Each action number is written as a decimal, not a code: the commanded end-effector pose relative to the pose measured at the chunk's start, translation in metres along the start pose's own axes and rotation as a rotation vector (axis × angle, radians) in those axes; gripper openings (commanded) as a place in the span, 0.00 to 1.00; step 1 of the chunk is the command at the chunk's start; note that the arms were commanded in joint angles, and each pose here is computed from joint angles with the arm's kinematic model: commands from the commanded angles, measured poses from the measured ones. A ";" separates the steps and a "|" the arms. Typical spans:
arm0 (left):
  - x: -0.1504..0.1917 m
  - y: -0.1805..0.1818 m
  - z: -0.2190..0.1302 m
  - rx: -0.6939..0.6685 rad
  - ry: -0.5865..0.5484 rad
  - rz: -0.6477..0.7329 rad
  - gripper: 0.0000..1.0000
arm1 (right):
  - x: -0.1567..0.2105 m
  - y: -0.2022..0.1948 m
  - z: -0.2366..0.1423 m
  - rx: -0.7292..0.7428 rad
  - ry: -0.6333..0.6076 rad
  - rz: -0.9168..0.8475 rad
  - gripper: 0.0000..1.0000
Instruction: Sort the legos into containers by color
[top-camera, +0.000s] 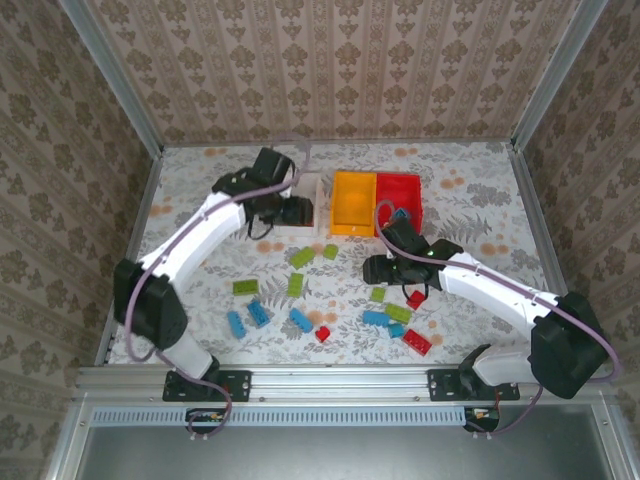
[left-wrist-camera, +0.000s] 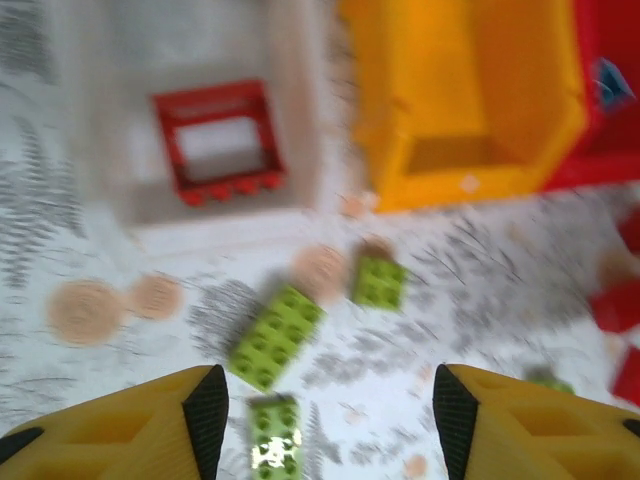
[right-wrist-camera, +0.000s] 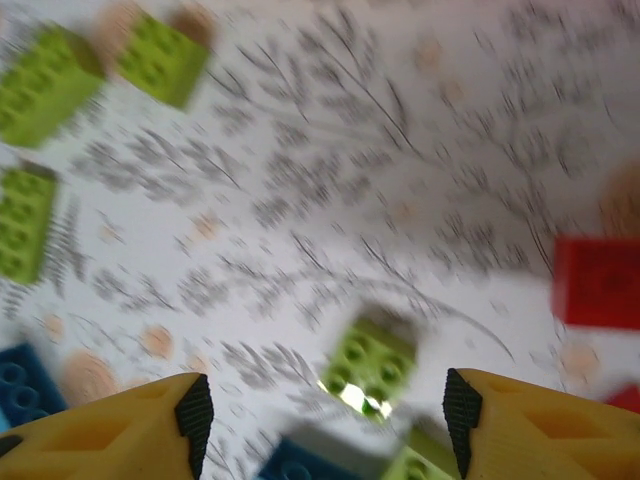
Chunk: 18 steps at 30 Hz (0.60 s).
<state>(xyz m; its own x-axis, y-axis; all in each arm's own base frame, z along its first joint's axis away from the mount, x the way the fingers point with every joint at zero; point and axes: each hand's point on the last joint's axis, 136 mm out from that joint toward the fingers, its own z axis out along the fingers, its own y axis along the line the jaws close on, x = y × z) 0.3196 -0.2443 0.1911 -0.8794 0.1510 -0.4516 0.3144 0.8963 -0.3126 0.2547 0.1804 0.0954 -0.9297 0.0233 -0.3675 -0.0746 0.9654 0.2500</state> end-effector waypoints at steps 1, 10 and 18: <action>0.039 -0.040 -0.005 0.210 0.007 0.108 0.61 | 0.029 -0.011 0.010 0.087 0.162 0.099 0.70; 0.086 -0.048 -0.029 0.303 -0.062 0.129 0.63 | 0.030 -0.004 0.048 0.124 0.245 0.276 0.70; 0.082 -0.050 -0.033 0.294 -0.075 0.127 0.62 | 0.035 -0.007 0.067 0.150 0.260 0.320 0.55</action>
<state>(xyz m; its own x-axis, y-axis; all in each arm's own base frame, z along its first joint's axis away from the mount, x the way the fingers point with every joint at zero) 0.2209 -0.2575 0.1866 -0.8137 0.2265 -0.5353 0.5053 0.7308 -0.4589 0.2421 0.1847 0.0213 -0.9676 0.2463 -0.0563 0.2350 0.9591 0.1576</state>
